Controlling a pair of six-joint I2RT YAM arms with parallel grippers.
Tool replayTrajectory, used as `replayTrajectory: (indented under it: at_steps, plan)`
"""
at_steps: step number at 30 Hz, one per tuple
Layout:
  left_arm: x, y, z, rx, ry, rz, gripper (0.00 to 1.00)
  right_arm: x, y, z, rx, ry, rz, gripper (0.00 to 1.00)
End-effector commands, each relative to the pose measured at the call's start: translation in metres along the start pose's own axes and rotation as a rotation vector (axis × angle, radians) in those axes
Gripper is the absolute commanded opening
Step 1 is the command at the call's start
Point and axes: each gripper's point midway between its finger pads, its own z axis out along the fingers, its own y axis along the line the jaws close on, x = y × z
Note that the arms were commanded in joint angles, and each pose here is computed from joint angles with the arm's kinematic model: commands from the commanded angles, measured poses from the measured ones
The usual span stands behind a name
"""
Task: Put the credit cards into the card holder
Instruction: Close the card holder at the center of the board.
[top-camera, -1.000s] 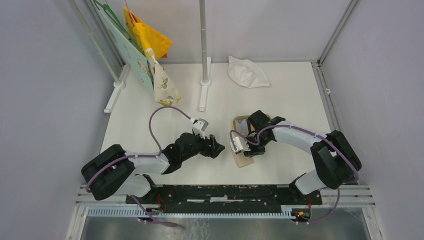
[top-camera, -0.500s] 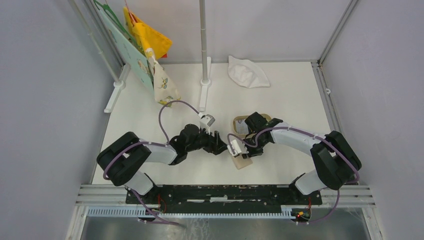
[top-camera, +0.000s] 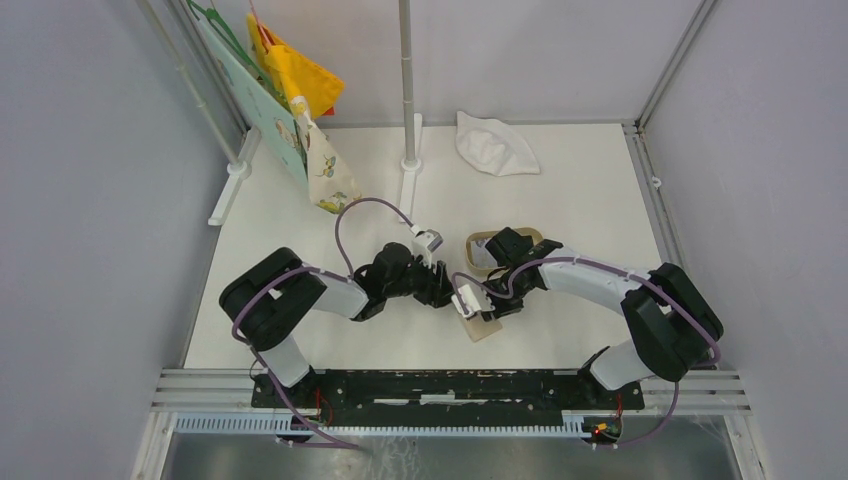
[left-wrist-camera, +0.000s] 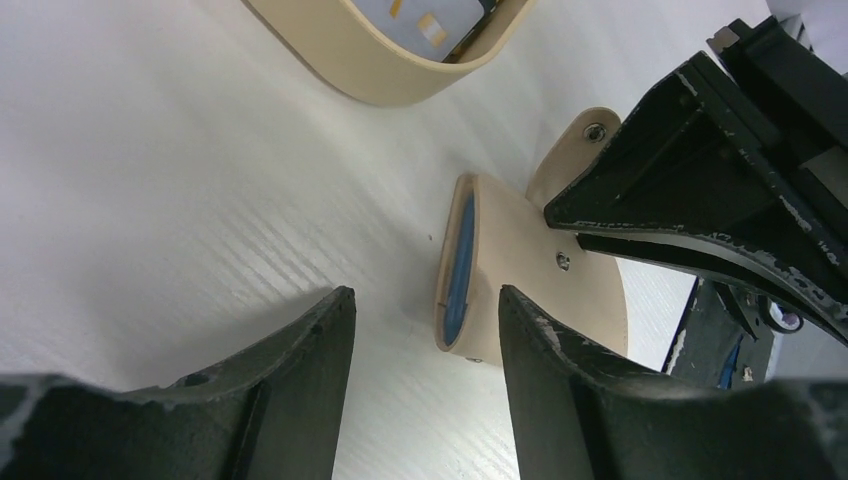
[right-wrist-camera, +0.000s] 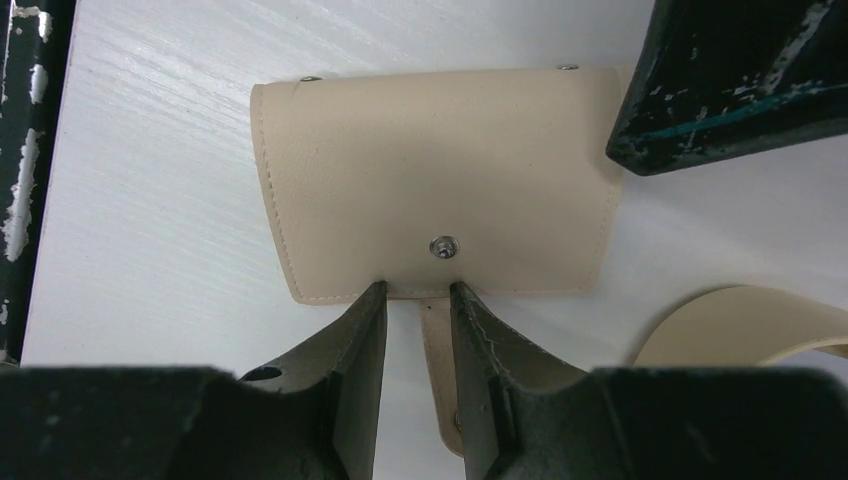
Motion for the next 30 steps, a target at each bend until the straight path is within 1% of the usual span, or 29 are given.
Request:
replayTrajectory:
  at_steps: [1,4,8,10,13,15,19,22,23,26,30]
  plan:
    - [-0.006,-0.012,0.006,0.074,-0.006,0.022,0.60,-0.007,0.009,0.005,-0.026,-0.026,-0.031,0.36]
    - [-0.002,-0.014,0.011,0.076,0.006,0.012,0.54,-0.008,0.009,0.006,-0.029,-0.026,-0.036,0.36]
    - [0.011,-0.009,0.020,0.030,0.046,-0.004,0.42,-0.010,0.008,0.005,-0.021,-0.029,-0.039,0.36]
    - [0.018,-0.006,0.022,0.005,0.062,-0.015,0.38,-0.012,0.006,0.002,-0.007,-0.032,-0.040,0.36]
    - [0.027,-0.006,0.020,-0.016,0.071,-0.025,0.29,-0.014,0.001,-0.001,0.016,-0.035,-0.039,0.37]
    - [0.030,-0.008,0.017,-0.016,0.070,-0.027,0.22,-0.016,-0.001,-0.003,0.024,-0.036,-0.039,0.37]
    - [0.032,-0.011,0.011,-0.012,0.061,-0.035,0.17,-0.017,-0.004,-0.007,0.039,-0.034,-0.032,0.38]
    - [0.029,-0.015,0.008,-0.004,0.046,-0.045,0.05,-0.022,-0.007,-0.012,0.046,-0.045,-0.021,0.39]
    - [0.029,-0.015,0.007,-0.008,0.038,-0.051,0.02,-0.025,-0.009,-0.015,0.050,-0.055,-0.018,0.40]
    - [0.024,-0.016,0.002,-0.031,-0.003,-0.074,0.02,-0.036,-0.014,-0.030,0.071,-0.100,-0.013,0.42]
    - [0.022,-0.021,-0.006,-0.059,-0.064,-0.117,0.02,-0.058,-0.030,-0.062,0.179,-0.197,-0.013,0.46]
